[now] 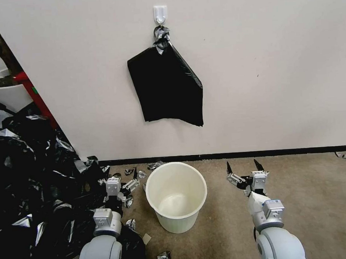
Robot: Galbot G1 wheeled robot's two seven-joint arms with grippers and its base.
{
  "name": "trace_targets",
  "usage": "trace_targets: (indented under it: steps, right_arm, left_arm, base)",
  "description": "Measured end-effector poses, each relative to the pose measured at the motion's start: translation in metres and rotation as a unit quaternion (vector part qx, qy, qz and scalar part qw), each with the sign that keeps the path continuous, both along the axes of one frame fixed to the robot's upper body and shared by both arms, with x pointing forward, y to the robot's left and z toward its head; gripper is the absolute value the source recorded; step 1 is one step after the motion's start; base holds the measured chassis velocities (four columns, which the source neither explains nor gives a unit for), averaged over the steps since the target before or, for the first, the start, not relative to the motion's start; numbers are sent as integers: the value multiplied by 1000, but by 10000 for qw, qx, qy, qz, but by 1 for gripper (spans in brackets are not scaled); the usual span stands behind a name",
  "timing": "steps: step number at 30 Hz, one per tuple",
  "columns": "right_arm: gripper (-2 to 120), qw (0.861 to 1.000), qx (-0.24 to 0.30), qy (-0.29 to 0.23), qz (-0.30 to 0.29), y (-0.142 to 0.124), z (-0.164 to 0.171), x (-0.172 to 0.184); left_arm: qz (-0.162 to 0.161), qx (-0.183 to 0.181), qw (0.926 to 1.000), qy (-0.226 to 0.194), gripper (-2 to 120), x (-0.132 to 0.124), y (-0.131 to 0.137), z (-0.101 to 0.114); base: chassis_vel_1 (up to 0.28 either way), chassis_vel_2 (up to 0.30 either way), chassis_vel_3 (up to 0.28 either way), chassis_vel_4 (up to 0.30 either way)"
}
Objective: Place a trash bag onto the trash bin.
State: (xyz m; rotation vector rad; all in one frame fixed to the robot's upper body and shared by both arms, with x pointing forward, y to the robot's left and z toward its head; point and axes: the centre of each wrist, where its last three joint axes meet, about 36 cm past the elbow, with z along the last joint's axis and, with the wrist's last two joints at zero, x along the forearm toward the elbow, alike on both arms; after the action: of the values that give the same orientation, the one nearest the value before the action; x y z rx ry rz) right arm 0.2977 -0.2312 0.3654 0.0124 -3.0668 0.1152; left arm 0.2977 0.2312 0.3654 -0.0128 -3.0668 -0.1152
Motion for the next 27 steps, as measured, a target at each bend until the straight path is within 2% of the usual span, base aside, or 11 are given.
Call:
trace_targets:
  steps: [23,24,25,26,27]
  right_arm:
    - [100,10000,-6,-9,-10,0,0,0]
    - [100,10000,-21,-70,-47,1,0,-1]
    - [100,9994,-58,-316,-149,3,3,-3]
    - [100,9985,-81,-495,-227,5,5,-5]
    - [100,9985,-81,-495,-227,5,5,-5]
  left_arm:
    - [5,-34,10000,-15,100,0,-1,-1]
    - [43,-154,9998,-80,100,-2,-7,-3]
    - [168,-613,9976,-262,100,-11,-27,-12]
    - [241,-837,9957,-328,100,-15,-37,-16]
    - [241,-837,9957,-328,100,-15,-37,-16]
  base:
    - [0,0,0,0]
    - [0,0,0,0]
    - [0,0,0,0]
    - [0,0,0,0]
    - [0,0,0,0]
